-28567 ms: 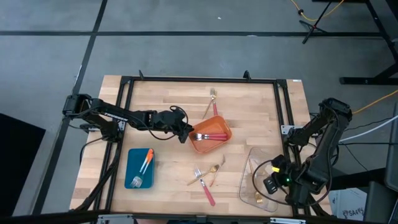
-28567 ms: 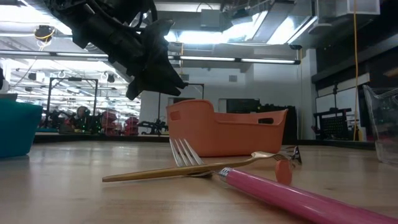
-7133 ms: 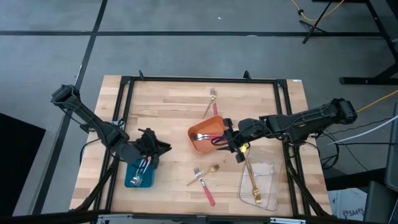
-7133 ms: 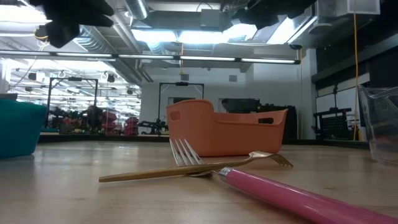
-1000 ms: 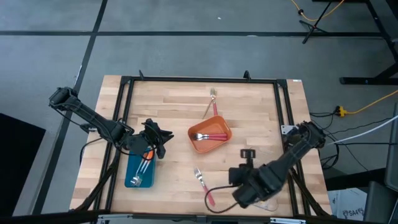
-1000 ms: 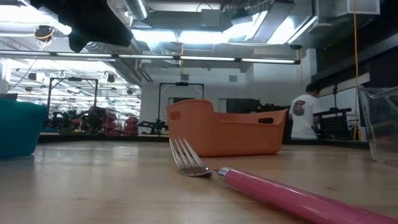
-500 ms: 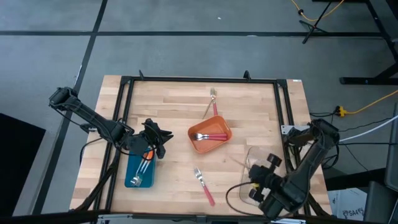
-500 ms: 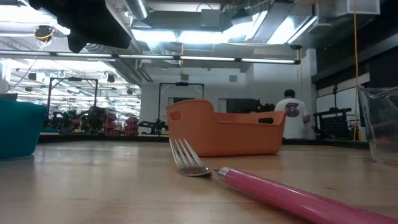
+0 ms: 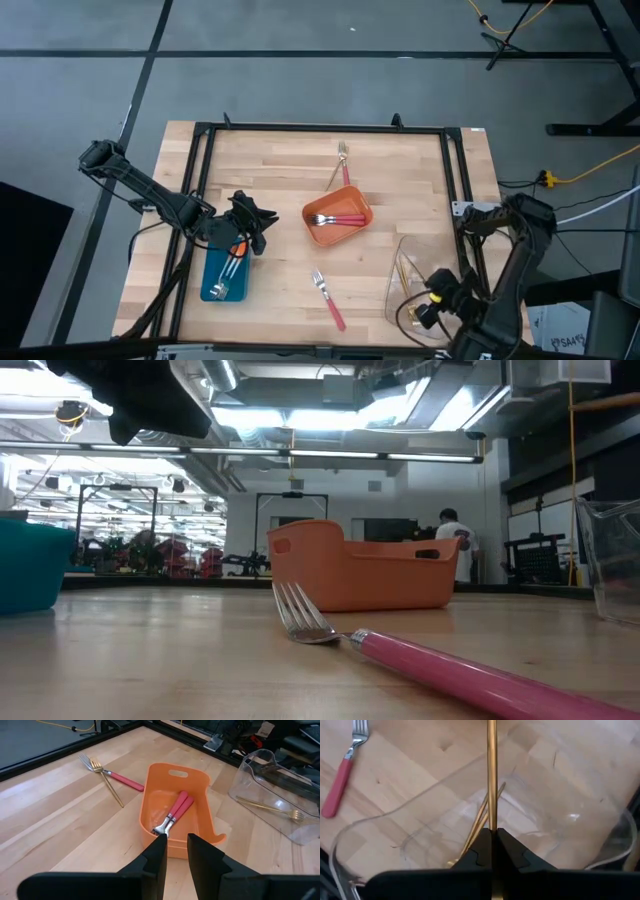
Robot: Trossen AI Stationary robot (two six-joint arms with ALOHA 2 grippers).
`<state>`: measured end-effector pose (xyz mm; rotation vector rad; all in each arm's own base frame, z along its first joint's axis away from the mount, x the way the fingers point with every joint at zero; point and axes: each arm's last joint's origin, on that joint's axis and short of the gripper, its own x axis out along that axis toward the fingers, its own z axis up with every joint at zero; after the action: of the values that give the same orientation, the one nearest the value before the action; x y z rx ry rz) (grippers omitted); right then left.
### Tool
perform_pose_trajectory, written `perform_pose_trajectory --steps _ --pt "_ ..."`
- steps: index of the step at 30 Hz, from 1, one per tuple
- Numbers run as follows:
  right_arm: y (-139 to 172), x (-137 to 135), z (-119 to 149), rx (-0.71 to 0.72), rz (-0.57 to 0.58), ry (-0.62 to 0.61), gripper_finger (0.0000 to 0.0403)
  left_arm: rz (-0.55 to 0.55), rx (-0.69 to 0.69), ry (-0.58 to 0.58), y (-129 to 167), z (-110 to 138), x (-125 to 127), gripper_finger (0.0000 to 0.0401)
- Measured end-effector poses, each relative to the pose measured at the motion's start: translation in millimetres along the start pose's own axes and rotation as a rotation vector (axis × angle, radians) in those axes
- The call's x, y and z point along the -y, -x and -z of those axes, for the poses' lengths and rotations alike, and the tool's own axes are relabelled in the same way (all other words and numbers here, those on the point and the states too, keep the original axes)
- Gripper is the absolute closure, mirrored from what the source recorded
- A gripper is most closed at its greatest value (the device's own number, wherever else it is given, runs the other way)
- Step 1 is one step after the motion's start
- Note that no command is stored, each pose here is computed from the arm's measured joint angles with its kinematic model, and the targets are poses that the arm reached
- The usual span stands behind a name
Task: Sort silverware by color (type)
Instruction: Put the gold fork into the transparent bin
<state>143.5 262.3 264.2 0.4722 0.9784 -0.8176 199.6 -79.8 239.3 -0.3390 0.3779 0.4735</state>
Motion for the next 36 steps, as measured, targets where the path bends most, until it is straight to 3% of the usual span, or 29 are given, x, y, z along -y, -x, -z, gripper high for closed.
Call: perform_pose_trajectory --steps 15,21,27,36 --pt "-59 -2 33 -0.029 -0.115 -0.092 0.0403 0.0 0.0 0.0 0 0 0 0.0332" --pt "-57 -6 30 0.088 -0.204 -0.109 0.0403 0.0 0.0 0.0 0 0 0 0.0332" --pt "-52 -6 31 0.107 -0.221 -0.093 0.0403 -0.001 0.0 -0.001 0 0 0 0.0332" --pt "-50 0 40 -0.032 -0.143 -0.059 0.0403 -0.002 -0.002 -0.003 0 0 0 0.0332"
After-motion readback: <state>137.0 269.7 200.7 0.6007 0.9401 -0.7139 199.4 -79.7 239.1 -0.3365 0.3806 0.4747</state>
